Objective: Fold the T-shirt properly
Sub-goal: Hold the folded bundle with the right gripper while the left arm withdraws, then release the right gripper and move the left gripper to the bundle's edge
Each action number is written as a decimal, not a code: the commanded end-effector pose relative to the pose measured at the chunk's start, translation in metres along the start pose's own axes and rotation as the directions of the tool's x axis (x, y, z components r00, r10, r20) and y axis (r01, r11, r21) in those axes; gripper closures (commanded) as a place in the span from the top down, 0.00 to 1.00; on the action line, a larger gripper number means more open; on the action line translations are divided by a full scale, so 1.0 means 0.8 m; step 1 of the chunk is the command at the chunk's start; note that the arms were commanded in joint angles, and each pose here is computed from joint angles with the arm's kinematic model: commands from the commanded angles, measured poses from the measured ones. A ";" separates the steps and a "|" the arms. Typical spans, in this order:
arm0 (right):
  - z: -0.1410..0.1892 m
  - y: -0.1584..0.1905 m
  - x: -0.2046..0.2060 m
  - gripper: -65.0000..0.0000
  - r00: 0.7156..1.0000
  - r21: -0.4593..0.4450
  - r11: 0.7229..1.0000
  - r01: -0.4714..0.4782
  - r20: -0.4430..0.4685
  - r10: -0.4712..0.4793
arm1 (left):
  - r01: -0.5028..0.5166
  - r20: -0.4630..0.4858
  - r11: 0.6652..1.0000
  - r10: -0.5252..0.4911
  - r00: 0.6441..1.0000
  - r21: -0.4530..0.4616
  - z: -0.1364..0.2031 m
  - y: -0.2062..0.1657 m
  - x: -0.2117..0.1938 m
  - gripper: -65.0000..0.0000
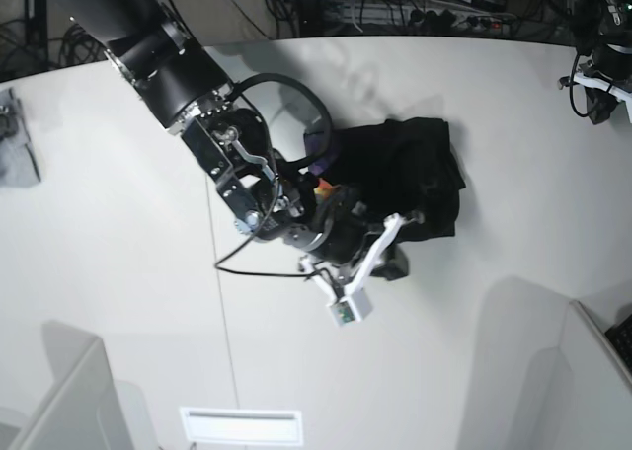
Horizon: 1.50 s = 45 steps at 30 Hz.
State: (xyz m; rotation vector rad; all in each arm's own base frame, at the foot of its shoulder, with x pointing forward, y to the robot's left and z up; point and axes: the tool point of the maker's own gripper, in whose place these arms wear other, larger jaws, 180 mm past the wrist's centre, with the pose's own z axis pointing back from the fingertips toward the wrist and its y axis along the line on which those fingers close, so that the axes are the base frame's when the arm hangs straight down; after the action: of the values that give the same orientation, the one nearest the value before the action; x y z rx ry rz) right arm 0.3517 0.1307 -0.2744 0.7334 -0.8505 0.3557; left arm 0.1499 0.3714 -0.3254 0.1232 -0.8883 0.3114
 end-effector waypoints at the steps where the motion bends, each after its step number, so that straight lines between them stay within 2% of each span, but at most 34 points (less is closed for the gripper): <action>1: 0.002 0.005 0.027 0.00 0.998 0.009 1.000 -0.010 0.065 0.010 | 0.020 0.039 1.000 -0.020 0.999 0.000 0.005 0.003 0.016 0.00; 3: 0.000 -0.026 0.020 0.00 0.998 -0.067 0.998 -0.007 0.056 0.011 | 0.020 0.038 1.000 -0.020 0.999 0.000 0.005 0.003 0.016 0.00; 8: -0.017 -0.062 -0.029 0.00 0.997 -0.134 0.990 0.049 -0.045 -0.056 | 0.020 0.038 1.000 -0.020 0.999 0.000 0.005 0.003 0.016 0.00; 12: -0.022 -0.077 -0.060 0.00 0.991 -0.165 0.984 0.074 -0.099 -0.091 | 0.021 0.039 1.000 -0.021 0.999 0.001 0.005 0.004 0.017 0.00; 17: -0.021 -0.072 -0.075 0.00 0.987 -0.158 0.984 0.084 -0.124 -0.104 | 0.023 0.039 1.000 -0.023 0.999 -0.003 0.005 0.001 0.016 0.00; 21: -0.034 -0.022 -0.101 0.00 0.975 -0.083 0.995 0.049 -0.212 -0.066 | 0.024 0.043 1.000 -0.024 0.999 -0.012 0.005 -0.002 0.018 0.00; 26: -0.052 0.056 -0.105 0.00 0.971 0.037 0.999 0.025 -0.240 -0.015 | 0.044 0.001 0.999 -0.044 0.999 -0.024 0.007 -0.012 0.017 0.00; 30: -0.052 0.105 -0.096 0.00 0.970 0.133 0.990 -0.053 -0.228 0.083 | 0.058 0.003 0.998 -0.058 0.998 -0.038 0.008 -0.021 0.020 0.00; 34: -0.043 0.131 -0.078 0.00 0.977 0.207 0.978 -0.033 -0.202 0.075 | 0.067 -0.032 0.993 -0.070 0.997 -0.102 -0.001 -0.048 0.005 0.00; 39: -0.028 0.107 -0.060 0.00 0.988 0.175 0.984 0.018 -0.154 0.009 | 0.076 -0.051 0.979 -0.087 0.995 -0.189 -0.011 -0.087 -0.006 0.00; 42: -0.016 0.081 -0.056 0.00 0.991 0.139 0.990 0.034 -0.132 -0.016 | 0.085 -0.022 0.971 -0.092 0.996 -0.223 -0.013 -0.106 0.005 0.00; 45: 0.000 0.038 -0.056 0.00 0.992 0.074 0.995 0.068 -0.114 -0.059 | 0.013 0.008 0.960 -0.012 1.000 -0.281 -0.010 -0.120 0.016 0.00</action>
State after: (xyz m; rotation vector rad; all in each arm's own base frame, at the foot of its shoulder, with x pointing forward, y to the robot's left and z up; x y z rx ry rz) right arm 0.2992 0.1482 -0.3144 0.7755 -0.6566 0.3667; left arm 0.1907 0.2816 -0.3274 -0.1478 -0.8981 0.1890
